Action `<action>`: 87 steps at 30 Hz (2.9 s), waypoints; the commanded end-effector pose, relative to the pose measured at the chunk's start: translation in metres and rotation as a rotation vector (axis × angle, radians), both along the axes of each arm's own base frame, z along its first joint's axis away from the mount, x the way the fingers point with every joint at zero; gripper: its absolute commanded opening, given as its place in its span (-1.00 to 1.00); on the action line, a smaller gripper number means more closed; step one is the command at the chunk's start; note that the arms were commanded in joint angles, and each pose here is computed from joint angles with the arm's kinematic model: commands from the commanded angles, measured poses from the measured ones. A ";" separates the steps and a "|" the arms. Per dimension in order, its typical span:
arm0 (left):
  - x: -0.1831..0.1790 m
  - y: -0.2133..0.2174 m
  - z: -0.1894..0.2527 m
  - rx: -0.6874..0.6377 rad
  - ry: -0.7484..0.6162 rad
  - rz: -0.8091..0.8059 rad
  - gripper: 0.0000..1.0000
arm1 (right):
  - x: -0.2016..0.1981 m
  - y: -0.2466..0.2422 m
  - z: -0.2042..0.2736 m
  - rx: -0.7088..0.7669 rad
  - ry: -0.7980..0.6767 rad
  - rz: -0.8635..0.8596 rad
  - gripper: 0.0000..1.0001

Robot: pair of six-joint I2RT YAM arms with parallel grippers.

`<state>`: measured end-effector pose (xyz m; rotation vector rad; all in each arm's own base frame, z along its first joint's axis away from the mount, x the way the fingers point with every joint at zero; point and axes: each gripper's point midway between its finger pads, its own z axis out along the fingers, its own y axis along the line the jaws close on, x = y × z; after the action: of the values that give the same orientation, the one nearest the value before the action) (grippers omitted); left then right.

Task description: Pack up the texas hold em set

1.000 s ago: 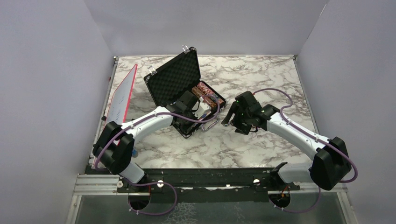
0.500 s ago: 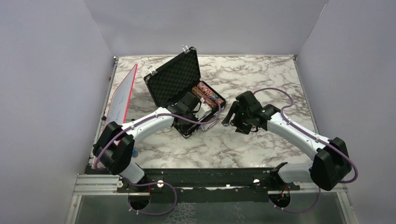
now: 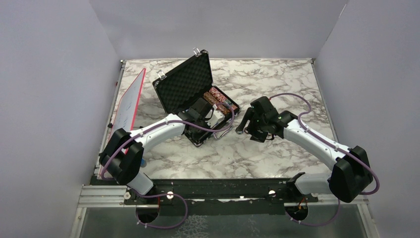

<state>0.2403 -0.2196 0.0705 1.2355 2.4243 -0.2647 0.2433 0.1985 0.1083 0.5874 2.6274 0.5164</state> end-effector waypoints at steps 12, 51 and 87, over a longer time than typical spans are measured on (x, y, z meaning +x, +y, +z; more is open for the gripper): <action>0.014 -0.009 0.018 -0.055 -0.063 0.056 -0.78 | 0.011 -0.012 0.009 -0.099 -0.066 0.077 0.55; 0.032 -0.049 0.148 -0.651 -0.207 0.417 0.52 | 0.066 -0.002 -0.098 -0.410 0.170 0.231 -0.30; 0.049 -0.054 0.109 -0.920 -0.018 0.888 0.50 | 0.041 0.023 -0.055 -0.281 0.062 0.583 0.32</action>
<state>0.2872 -0.2799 0.1781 -0.0967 2.1622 -0.8785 0.2840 0.2123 0.0500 -0.0346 2.8361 0.2588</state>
